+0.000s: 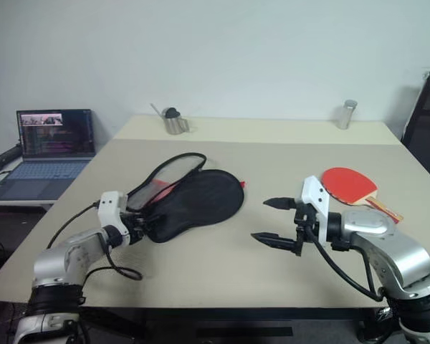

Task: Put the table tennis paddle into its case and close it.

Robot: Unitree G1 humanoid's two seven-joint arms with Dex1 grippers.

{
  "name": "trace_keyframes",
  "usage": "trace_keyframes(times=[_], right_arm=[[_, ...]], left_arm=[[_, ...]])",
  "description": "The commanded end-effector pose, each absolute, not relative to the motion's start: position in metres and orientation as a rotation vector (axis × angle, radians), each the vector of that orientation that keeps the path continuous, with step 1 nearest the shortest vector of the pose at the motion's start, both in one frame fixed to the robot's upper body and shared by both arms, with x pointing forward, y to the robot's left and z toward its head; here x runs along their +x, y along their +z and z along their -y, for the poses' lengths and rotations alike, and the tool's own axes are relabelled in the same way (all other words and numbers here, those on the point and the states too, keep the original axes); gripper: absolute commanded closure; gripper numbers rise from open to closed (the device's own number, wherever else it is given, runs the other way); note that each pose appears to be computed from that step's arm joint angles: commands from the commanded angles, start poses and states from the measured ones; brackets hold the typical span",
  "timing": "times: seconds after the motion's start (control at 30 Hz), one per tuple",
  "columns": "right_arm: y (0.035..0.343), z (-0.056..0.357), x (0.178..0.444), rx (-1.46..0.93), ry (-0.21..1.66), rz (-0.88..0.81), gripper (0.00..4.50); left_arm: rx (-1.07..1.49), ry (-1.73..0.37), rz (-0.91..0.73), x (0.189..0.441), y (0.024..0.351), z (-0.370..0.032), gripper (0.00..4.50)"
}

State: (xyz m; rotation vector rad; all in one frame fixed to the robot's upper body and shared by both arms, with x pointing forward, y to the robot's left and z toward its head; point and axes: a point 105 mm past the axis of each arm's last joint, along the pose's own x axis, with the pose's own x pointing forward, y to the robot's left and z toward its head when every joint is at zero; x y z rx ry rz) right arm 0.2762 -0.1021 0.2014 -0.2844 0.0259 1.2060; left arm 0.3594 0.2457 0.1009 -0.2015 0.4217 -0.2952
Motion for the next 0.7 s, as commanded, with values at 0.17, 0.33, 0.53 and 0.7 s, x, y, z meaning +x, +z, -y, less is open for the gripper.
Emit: trace_keyframes(times=[0.17, 0.33, 0.53, 0.7], right_arm=[[0.218, 0.1, 0.271, -0.312, 1.201, 0.048, 0.0], [0.22, 0.099, 0.273, -0.313, 1.199, 0.051, 0.0], [0.22, 0.099, 0.274, -0.314, 1.191, 0.051, 0.0], [0.219, 0.102, 0.274, -0.318, 1.175, 0.047, 0.0]], left_arm=[[-0.31, -0.413, -0.487, 0.338, 0.1, -0.201, 4.03], [-0.373, -0.506, -0.469, 0.339, 0.108, -0.159, 4.47], [-0.374, -0.566, -0.438, 0.358, 0.112, -0.124, 4.47], [-0.386, -0.549, -0.398, 0.377, 0.116, -0.109, 4.47]])
